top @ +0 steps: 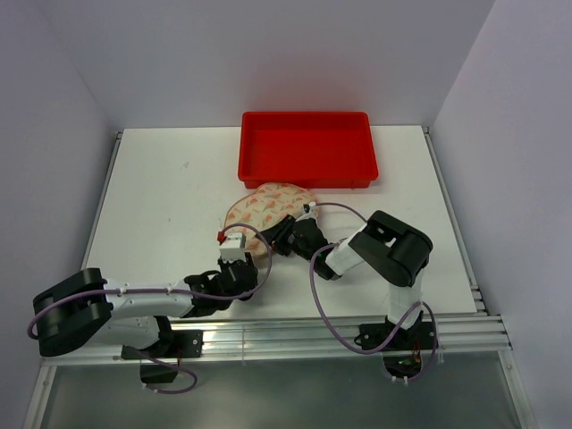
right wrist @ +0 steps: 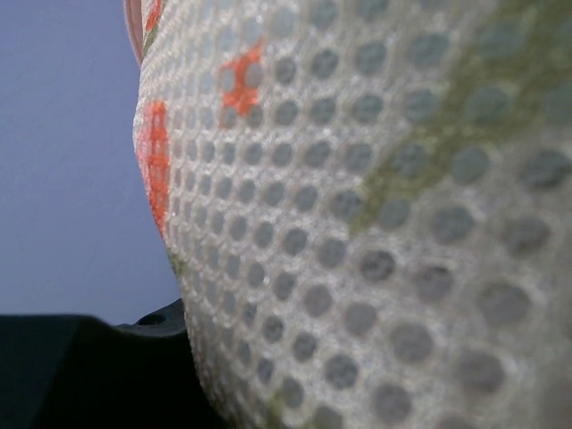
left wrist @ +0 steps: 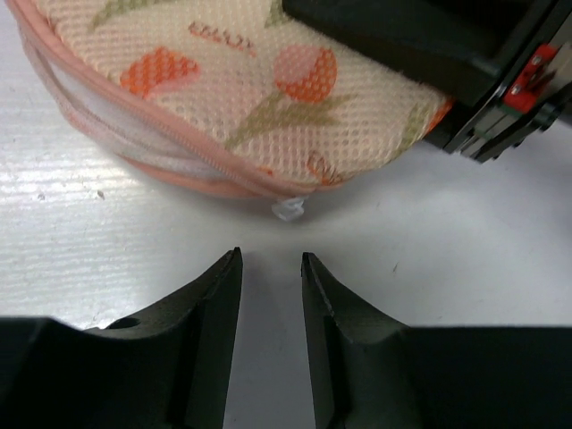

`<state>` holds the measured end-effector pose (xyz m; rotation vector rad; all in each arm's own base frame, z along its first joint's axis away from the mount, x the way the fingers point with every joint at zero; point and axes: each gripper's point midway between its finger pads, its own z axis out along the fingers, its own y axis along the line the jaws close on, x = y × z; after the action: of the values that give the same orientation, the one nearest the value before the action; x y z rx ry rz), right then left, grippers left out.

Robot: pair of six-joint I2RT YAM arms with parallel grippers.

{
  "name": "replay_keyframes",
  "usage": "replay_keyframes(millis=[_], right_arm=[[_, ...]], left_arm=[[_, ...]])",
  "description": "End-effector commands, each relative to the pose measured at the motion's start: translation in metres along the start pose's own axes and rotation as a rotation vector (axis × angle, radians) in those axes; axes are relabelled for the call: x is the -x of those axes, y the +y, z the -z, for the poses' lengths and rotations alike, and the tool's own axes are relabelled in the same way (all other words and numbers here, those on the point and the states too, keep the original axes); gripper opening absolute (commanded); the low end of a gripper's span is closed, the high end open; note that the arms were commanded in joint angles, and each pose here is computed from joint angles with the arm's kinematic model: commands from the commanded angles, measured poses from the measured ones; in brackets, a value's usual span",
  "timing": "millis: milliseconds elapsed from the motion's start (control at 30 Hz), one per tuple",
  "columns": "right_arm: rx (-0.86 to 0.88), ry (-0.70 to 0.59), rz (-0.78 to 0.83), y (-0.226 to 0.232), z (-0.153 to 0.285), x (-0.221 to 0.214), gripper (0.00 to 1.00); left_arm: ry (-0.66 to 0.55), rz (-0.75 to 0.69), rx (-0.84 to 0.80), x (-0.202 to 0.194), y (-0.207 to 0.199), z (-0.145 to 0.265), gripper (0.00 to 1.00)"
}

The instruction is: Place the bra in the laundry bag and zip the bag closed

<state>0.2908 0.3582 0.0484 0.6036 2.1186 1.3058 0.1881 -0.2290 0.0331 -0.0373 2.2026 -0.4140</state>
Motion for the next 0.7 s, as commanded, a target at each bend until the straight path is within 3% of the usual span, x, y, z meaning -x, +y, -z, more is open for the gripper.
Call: replay_keyframes(millis=[0, 433, 533, 667], right_arm=[[0.059, -0.024, -0.001, 0.019, -0.002, 0.006, 0.32], [0.066, 0.006, -0.004, 0.019, -0.003, -0.001, 0.32], [0.064, 0.011, -0.003, 0.017, -0.003, -0.001, 0.32], [0.060, 0.011, -0.001, 0.016, -0.002, -0.001, 0.32]], left_arm=[[-0.099, 0.057, -0.044, 0.030, -0.021, -0.005, 0.39], [-0.117, 0.057, -0.055, 0.039, -0.022, -0.015, 0.39], [-0.123, 0.051, -0.040, 0.040, -0.020, -0.018, 0.36], [-0.140, 0.048, -0.029, 0.045, -0.019, -0.018, 0.20]])
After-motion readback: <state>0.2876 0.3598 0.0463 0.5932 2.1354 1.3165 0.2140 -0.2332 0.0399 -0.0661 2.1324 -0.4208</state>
